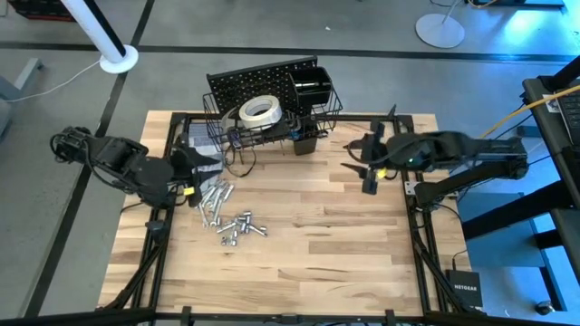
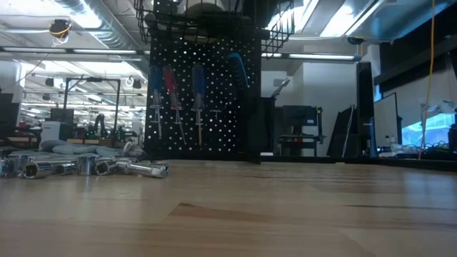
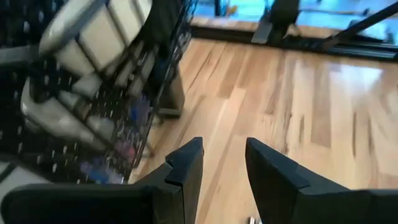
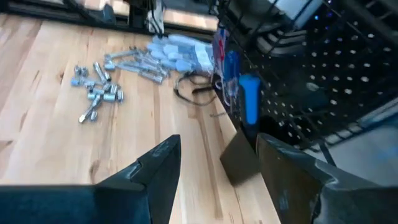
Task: Hang tools onto peg board
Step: Put the extension bar into the top black bin on the pegboard
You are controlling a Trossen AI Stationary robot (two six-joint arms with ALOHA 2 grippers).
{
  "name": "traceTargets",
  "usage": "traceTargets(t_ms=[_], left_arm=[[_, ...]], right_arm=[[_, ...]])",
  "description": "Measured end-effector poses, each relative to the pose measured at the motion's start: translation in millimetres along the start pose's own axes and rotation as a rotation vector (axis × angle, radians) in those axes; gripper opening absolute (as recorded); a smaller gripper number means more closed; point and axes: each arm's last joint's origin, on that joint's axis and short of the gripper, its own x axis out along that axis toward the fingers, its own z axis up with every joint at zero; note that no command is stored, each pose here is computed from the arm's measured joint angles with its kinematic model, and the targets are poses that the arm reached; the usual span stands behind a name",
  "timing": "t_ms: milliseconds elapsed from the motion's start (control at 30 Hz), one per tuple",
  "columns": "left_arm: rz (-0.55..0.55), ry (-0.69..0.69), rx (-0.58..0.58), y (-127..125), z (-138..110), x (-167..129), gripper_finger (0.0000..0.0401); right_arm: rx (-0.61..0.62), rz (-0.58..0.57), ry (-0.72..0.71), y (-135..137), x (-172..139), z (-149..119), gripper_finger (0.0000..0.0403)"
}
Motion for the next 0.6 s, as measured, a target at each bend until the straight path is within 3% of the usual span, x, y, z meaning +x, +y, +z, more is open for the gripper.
traceTargets(t_ms=[233,600], left_arm=[[-0.001,-0.003,-0.006,1.7,2.2,-2.8,0.0114],[-0.043,-0.296,0.035,26.7,64.0,-51.4,0.0114]], right_arm=[[-0.026,-0.041,0.006,14.2,30.7,-34.1,0.0215],[-0.055,-0.054,0.033,20.8,44.6,-50.2,0.0215]])
